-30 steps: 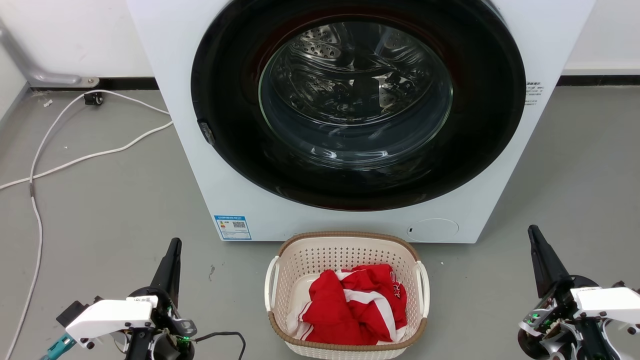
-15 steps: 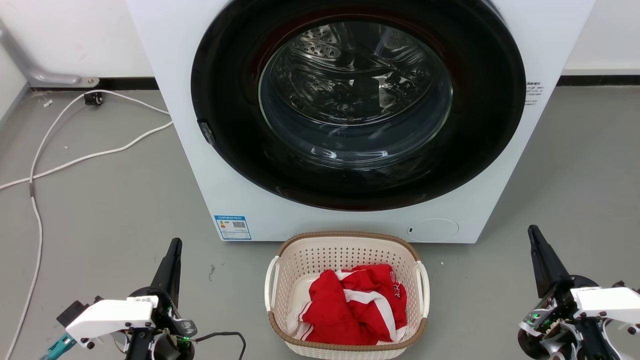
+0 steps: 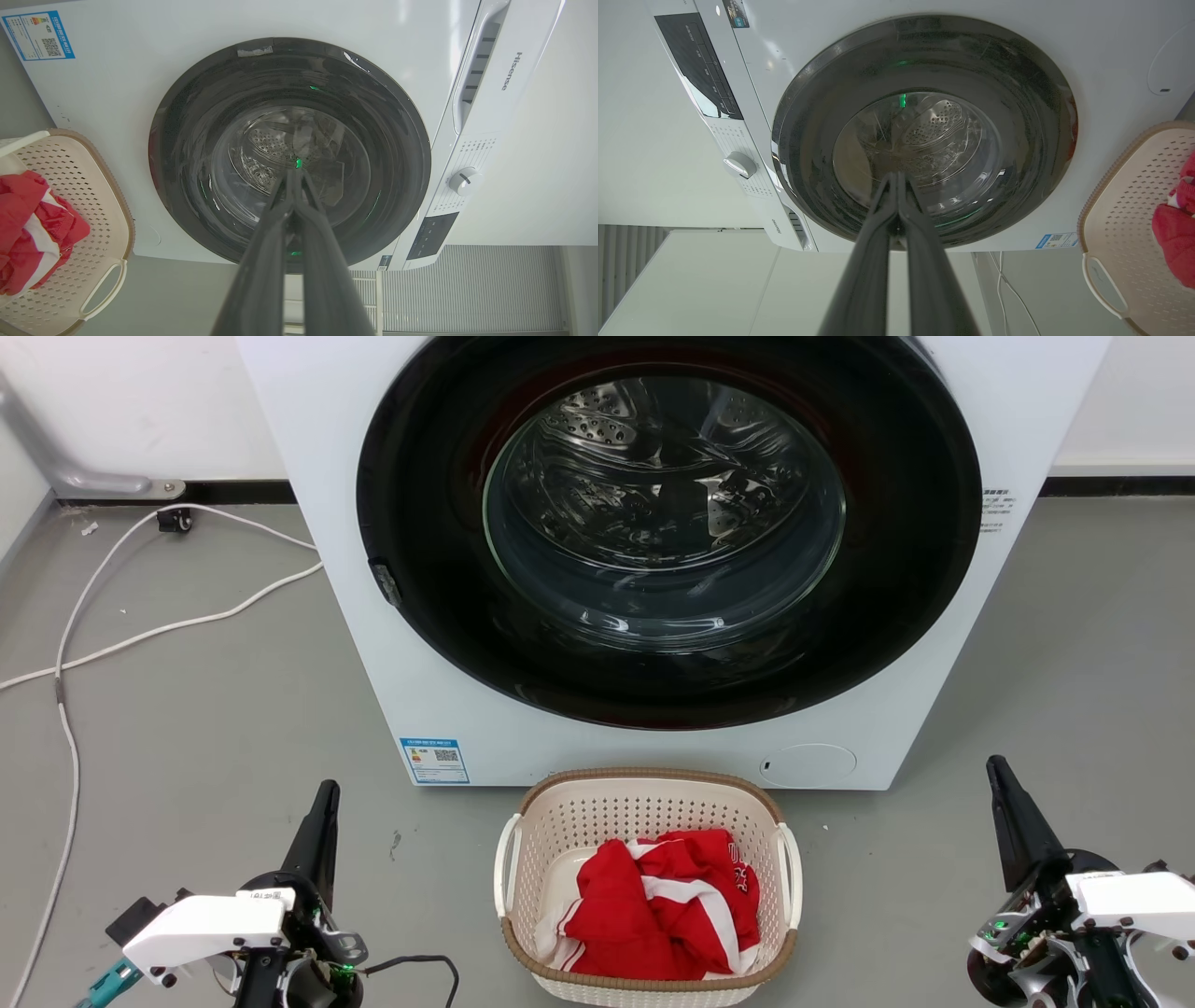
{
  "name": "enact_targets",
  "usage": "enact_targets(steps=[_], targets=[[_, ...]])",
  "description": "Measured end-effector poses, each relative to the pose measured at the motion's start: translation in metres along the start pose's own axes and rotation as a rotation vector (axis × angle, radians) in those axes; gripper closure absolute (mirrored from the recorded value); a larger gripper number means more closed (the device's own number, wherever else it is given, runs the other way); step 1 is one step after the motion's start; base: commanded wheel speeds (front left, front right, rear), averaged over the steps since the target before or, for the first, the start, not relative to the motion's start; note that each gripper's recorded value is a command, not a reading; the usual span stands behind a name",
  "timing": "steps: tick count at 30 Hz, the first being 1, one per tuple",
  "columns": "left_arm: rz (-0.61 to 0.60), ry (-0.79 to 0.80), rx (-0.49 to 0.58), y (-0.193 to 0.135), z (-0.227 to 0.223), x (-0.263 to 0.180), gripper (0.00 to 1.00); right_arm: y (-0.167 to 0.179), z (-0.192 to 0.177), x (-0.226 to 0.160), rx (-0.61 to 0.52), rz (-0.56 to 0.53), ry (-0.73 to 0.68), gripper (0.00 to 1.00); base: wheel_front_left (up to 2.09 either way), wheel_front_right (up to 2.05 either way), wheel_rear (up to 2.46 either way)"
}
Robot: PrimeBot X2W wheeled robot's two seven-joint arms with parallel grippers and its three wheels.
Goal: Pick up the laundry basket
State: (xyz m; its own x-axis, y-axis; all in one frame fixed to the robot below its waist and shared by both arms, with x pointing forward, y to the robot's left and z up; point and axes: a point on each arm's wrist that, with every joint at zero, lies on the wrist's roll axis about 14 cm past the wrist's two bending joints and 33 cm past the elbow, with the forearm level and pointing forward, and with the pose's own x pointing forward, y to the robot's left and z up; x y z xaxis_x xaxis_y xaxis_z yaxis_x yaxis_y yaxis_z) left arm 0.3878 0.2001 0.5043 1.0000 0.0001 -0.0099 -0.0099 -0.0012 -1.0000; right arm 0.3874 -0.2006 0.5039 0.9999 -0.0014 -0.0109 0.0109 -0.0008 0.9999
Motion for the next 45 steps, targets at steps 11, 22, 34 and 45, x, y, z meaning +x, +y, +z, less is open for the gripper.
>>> enact_targets(steps=[11,22,34,45], targets=[[0.069,-0.008,-0.011,0.024,-0.002,-0.011,0.00,-0.024,-0.002,-0.012,0.007,-0.071,-0.006,0.00,0.00,0.00,0.00],[0.044,-0.020,0.050,0.015,-0.006,-0.008,0.00,-0.016,-0.005,-0.009,-0.089,-0.048,-0.019,0.00,0.00,0.00,0.00],[0.017,-0.041,0.307,0.004,-0.002,-0.006,0.00,-0.002,0.001,-0.007,-0.406,-0.012,-0.041,0.00,0.00,0.00,0.00],[-0.006,-0.023,0.572,-0.006,-0.013,-0.001,0.00,0.004,0.004,-0.010,-0.698,0.004,-0.055,0.00,0.00,0.00,0.00]])
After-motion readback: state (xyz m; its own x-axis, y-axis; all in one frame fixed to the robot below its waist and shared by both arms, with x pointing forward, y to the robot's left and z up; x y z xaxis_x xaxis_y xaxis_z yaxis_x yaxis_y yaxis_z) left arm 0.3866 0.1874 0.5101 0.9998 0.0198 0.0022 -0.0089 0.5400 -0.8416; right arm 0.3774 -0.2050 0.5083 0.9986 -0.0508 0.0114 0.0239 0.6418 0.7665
